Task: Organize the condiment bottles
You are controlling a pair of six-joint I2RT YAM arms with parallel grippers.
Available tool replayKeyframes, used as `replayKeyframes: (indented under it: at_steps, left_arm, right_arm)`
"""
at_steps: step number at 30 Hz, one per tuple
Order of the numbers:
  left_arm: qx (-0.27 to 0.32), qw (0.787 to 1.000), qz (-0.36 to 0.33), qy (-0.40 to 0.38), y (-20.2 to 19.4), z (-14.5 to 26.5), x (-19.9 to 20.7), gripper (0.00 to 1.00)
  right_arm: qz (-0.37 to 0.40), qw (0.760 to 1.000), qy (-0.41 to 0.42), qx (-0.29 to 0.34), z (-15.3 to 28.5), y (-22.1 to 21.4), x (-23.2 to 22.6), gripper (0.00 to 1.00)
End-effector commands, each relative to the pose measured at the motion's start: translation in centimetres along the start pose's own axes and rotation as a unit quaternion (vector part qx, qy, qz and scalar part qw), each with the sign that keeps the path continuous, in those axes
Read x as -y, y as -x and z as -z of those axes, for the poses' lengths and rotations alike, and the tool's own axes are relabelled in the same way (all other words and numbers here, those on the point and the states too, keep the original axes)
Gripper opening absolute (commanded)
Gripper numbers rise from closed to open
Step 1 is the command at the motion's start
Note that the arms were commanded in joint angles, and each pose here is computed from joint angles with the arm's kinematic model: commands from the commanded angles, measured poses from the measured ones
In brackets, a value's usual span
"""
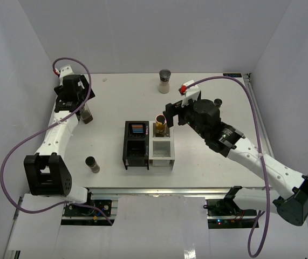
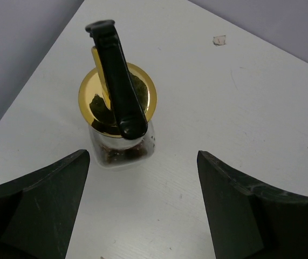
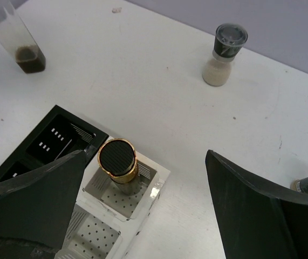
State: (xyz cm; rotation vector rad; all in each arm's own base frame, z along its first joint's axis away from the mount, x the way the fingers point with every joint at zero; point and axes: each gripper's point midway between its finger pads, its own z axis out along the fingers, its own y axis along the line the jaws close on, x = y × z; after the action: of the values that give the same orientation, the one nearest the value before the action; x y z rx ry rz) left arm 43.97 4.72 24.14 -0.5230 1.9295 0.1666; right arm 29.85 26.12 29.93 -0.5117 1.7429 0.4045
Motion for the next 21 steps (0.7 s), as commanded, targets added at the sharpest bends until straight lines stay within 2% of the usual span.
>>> replayKeyframes:
  at_steps: [1,15,21]
  left_arm:
    - [0.031,0.999,-0.002,0.012,2.3,-0.6,-0.2,0.91]
    - [-0.006,0.999,-0.009,0.031,-0.8,-3.4,-0.3,0.91]
    - [-0.006,0.999,-0.001,0.047,-0.7,-4.5,-1.7,0.89]
  right_arm:
    - [-0.014,1.000,-0.004,0.025,1.2,1.1,0.2,0.98]
    - [-0.014,0.999,-0.009,0.038,1.6,1.0,0.6,0.97]
    - [-0.012,0.999,-0.014,0.039,1.6,1.0,0.8,0.97]
